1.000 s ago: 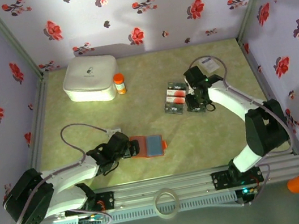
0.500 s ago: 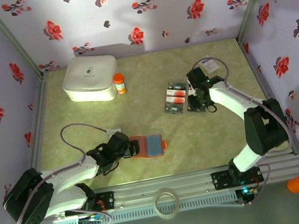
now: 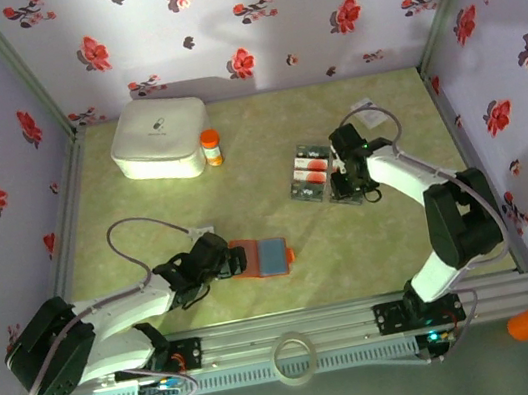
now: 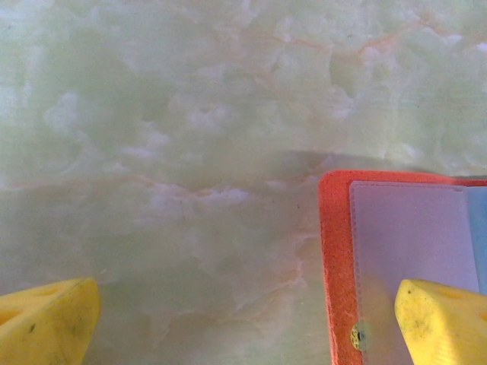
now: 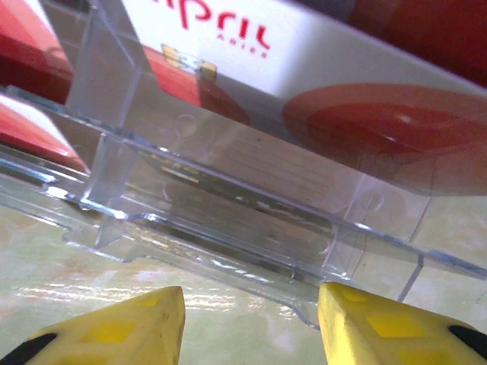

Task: Put the credit cards into the card holder
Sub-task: Rotate the storage box at the center of the table.

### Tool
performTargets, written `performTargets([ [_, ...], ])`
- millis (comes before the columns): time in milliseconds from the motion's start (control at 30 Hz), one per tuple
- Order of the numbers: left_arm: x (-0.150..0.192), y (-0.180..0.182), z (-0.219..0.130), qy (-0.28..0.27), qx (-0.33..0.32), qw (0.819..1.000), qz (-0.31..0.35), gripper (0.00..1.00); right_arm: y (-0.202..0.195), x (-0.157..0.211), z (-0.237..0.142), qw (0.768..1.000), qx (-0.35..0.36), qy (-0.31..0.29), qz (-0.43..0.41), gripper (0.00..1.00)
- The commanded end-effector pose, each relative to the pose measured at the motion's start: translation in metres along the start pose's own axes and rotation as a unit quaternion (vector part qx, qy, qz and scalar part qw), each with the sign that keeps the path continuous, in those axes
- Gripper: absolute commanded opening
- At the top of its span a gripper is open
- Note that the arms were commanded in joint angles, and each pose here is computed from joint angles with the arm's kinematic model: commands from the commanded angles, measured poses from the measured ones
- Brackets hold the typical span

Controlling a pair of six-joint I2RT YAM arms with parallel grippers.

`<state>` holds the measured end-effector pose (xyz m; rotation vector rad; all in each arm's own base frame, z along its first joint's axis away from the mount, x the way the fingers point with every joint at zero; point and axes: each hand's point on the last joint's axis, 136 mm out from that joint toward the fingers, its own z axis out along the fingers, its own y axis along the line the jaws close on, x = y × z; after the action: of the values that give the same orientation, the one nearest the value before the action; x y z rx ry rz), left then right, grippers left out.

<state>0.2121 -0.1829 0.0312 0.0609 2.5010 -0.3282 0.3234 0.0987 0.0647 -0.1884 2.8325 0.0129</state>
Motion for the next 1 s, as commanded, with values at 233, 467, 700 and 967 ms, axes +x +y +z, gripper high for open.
performTargets([
  [233, -0.006, -0.002, 0.0, -0.013, -0.003, 1.0, 0.013, 1.0, 0.015, 0.016, -0.018, 0.997, -0.06, -0.005, 0.041, 0.47],
  [467, -0.005, -0.003, 0.001, -0.012, -0.003, 1.0, 0.013, 1.0, 0.0, 0.006, -0.036, 0.997, -0.025, -0.043, 0.06, 0.49],
  [700, -0.005, -0.003, 0.001, -0.011, -0.002, 1.0, 0.012, 1.0, -0.037, -0.033, -0.059, 0.98, -0.042, -0.103, 0.165, 0.54],
  [967, -0.006, -0.004, 0.001, -0.011, -0.003, 1.0, 0.014, 1.0, -0.098, -0.09, -0.091, 0.922, -0.111, -0.176, 0.326, 0.48],
])
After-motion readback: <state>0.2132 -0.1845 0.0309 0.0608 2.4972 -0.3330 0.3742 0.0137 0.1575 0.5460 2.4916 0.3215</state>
